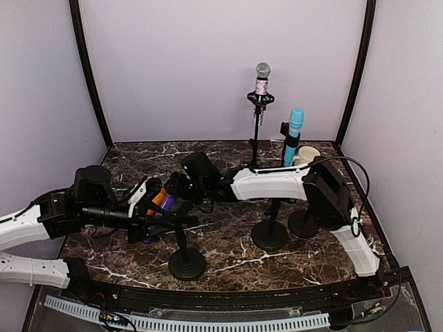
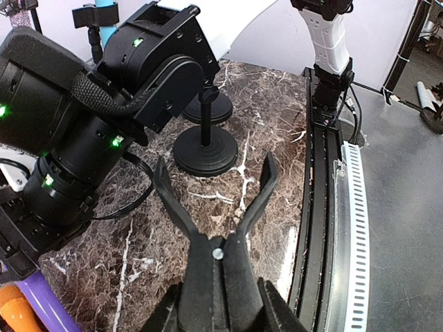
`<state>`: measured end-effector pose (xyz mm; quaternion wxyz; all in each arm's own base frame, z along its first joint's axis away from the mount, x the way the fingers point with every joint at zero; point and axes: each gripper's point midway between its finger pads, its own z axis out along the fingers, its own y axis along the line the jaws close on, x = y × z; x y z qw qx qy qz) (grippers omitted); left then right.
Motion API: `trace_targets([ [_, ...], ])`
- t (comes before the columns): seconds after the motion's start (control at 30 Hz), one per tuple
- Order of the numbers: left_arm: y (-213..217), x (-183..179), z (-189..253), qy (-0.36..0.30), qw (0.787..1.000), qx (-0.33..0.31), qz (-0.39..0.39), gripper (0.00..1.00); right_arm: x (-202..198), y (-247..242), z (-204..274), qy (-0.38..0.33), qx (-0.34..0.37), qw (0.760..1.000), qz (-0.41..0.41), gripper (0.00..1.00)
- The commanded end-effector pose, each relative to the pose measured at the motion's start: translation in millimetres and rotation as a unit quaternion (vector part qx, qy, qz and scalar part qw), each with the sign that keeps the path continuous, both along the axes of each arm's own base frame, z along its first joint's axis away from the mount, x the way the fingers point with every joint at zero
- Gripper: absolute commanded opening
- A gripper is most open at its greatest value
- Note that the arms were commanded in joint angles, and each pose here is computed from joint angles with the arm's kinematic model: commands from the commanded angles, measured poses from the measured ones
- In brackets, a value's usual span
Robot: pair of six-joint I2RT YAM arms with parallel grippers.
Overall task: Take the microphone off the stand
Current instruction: Place the microphone at the center of the board.
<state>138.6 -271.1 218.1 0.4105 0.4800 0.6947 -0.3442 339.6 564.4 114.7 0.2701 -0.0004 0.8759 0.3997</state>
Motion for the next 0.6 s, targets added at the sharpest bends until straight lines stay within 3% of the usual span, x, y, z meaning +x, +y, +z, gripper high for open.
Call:
trace_targets([
  [0.0, -7, 0, 26, -0.024, 0.999, -0.043, -0.01, 0.04, 10, -7, -5, -0.016, -0.022, 0.999, -0.016, 0.79],
  [0.3, -3, 9, 23, -0.029, 0.999, -0.032, 0.019, 0.04, 14, -17, 27, -0.068, -0.039, 0.997, -0.012, 0.86],
  [0.57, 8, 36, 33, -0.049, 0.992, -0.044, 0.106, 0.04, 0, -51, 134, -0.169, -0.043, 0.985, 0.015, 0.88],
])
